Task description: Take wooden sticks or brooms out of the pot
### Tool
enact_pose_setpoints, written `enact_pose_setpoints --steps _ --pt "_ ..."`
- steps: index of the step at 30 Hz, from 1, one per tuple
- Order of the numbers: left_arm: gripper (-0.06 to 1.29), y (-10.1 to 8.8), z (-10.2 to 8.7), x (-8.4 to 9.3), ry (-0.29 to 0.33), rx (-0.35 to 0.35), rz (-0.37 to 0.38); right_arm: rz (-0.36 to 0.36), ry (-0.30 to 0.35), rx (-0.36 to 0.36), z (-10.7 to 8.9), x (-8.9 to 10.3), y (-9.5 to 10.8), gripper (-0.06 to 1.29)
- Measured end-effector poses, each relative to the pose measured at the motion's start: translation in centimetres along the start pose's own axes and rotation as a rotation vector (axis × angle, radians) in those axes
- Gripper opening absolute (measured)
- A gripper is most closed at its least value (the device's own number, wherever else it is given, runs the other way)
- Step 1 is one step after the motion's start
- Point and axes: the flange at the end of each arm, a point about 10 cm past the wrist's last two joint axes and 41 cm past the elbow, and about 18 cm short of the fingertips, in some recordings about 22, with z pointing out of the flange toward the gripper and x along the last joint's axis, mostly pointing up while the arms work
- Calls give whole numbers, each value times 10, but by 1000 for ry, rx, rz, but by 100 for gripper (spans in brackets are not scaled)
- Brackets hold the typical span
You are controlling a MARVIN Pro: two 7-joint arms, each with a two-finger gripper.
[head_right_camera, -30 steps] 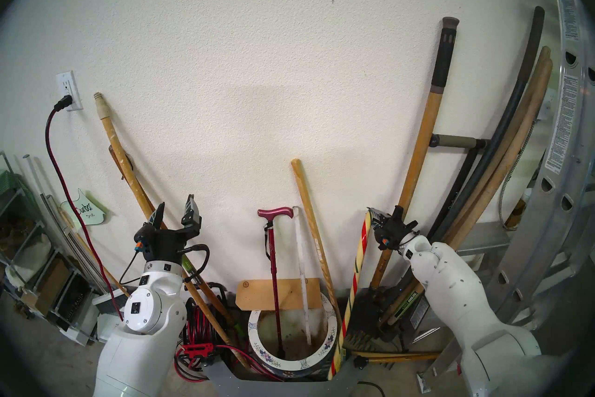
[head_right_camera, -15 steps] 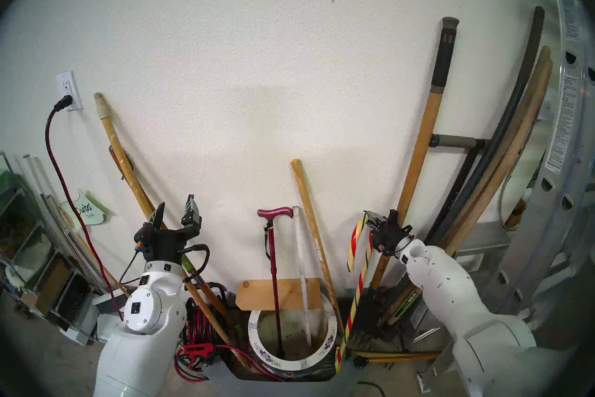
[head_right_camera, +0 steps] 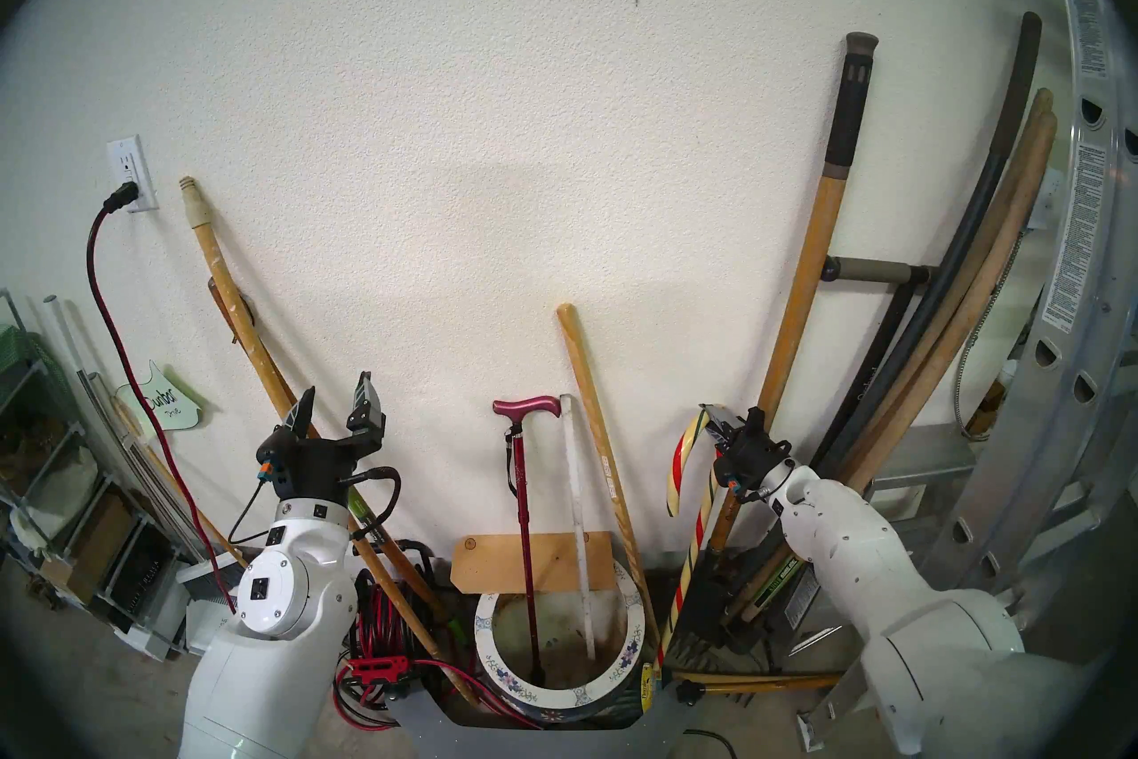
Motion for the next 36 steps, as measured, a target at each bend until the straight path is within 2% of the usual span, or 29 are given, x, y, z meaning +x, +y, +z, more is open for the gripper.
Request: enact_pose_setpoints --steps 9,13,17,22,23,24,25,26,27,30,36 --pt "123 0 0 0 0 0 0 -34 62 -5 -6 8 -15 10" --pt "123 0 0 0 0 0 0 -39 103 18 -10 12 -23 10" --pt "123 0 0 0 0 0 0 -29 140 61 -12 15 -31 9" --pt "123 0 0 0 0 0 0 -18 160 149 -13 16 -39 10" --pt "123 0 0 0 0 0 0 -16 162 180 -13 16 -42 27" --pt "123 0 0 0 0 0 0 -16 163 190 -13 16 -42 34" --pt "123 0 0 0 0 0 0 -16 163 216 -14 15 -45 68" --pt "123 0 0 0 0 0 0 -15 162 247 -15 15 -48 117" --pt "123 0 0 0 0 0 0 -16 162 263 -15 14 -49 122" --pt "123 0 0 0 0 0 0 -13 158 312 -16 13 -52 122" --pt "123 0 0 0 0 0 0 -11 154 345 -14 9 -46 122"
